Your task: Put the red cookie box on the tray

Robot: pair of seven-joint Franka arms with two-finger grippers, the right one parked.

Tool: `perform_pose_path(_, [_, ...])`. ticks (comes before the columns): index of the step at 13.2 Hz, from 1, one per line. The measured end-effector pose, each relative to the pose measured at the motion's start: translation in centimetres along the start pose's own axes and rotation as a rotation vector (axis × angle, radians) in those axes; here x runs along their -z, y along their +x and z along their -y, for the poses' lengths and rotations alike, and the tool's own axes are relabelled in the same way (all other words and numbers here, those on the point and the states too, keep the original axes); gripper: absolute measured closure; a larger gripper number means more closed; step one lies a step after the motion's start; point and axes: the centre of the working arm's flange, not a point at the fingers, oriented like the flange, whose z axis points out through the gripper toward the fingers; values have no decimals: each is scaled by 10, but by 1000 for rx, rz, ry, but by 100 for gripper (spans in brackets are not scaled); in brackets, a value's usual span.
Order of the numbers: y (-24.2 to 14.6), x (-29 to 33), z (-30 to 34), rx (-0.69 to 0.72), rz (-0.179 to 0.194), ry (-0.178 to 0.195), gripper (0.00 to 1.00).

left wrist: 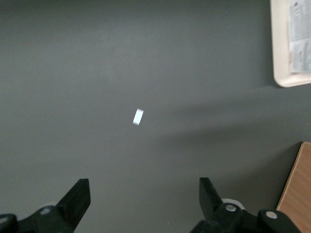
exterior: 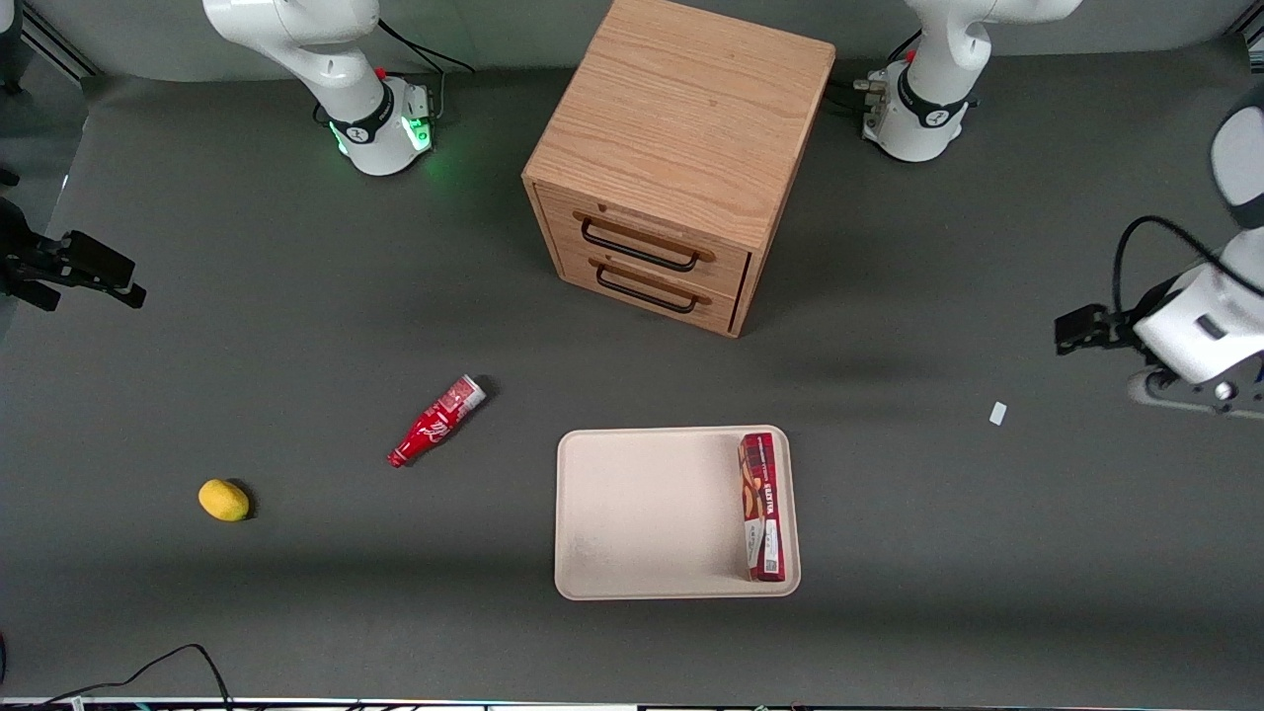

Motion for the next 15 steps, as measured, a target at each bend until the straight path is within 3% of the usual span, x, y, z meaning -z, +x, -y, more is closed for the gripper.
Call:
perform_pose_path(7, [-22, 20, 32, -70, -22, 20, 0])
perform_pose_path(15, [-25, 32, 13, -101, 14, 14, 0])
